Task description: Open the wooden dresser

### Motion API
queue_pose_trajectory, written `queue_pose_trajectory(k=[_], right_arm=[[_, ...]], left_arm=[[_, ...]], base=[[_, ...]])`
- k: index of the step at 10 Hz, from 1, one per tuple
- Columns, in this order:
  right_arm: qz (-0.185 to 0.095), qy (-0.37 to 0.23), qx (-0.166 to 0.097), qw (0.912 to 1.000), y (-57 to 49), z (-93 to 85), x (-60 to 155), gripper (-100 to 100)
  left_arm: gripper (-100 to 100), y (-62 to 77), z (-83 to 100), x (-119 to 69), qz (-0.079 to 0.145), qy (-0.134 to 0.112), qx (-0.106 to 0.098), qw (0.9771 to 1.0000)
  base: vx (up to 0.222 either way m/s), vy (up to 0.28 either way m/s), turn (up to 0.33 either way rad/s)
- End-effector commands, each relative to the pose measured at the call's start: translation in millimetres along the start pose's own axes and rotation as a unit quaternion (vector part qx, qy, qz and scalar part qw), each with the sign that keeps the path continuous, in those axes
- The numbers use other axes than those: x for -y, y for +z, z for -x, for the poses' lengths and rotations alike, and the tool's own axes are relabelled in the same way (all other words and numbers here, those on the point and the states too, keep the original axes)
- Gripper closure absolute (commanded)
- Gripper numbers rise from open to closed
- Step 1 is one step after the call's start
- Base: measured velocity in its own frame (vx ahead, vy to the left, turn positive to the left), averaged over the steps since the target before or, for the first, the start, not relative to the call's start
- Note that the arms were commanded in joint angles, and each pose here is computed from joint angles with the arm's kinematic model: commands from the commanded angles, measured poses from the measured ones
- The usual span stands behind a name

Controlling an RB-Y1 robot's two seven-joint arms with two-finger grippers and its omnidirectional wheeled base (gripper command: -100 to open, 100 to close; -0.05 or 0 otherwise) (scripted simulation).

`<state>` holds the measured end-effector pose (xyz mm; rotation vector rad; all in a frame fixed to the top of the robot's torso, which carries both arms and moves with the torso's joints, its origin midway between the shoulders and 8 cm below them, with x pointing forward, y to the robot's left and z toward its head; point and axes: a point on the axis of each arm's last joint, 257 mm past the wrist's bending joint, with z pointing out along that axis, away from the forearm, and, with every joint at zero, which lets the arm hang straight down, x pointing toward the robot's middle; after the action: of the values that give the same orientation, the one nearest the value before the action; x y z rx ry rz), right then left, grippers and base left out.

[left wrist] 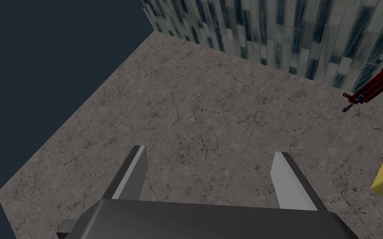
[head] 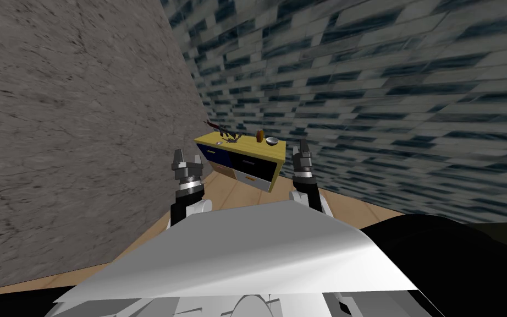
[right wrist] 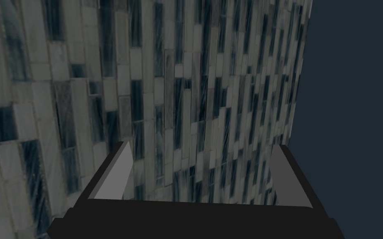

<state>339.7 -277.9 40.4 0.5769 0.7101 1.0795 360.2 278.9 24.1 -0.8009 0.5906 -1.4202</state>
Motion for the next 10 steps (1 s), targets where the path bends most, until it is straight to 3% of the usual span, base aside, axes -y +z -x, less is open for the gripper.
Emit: queue_pose_trajectory(k=[1,2,3,6,10], right_arm=[[0.000,0.000,0.000,1.0000,0.0,0.0,0.0,0],[0.000,0.000,0.000,1.0000,0.0,0.0,0.0,0],[0.000,0.000,0.000,1.0000,0.0,0.0,0.0,0],[0.000,0.000,0.000,1.0000,-0.1,0.0,0.3,0],[0.000,0.000,0.000,1.0000,-0.1,0.0,0.3,0]], left_arm=[[0,0.0,0.0,0.0,0.000,0.000,0.000,1.0000],[0,0.0,0.0,0.0,0.000,0.000,0.000,1.0000],[-100,-0.4,-4.9,-5.0,0.006,0.008,-0.018,0.9998],[-100,-2.5,-14.3,-23.2,0.026,0.025,-0.051,0.9981],[-100,-7.7,-23.5,-60.3,0.063,0.039,-0.078,0.9942]], base=[[0.000,0.000,0.000],[0.000,0.000,0.000],[0.012,0.002,-0.020],[0.024,0.006,-0.034],[0.047,0.014,-0.058]])
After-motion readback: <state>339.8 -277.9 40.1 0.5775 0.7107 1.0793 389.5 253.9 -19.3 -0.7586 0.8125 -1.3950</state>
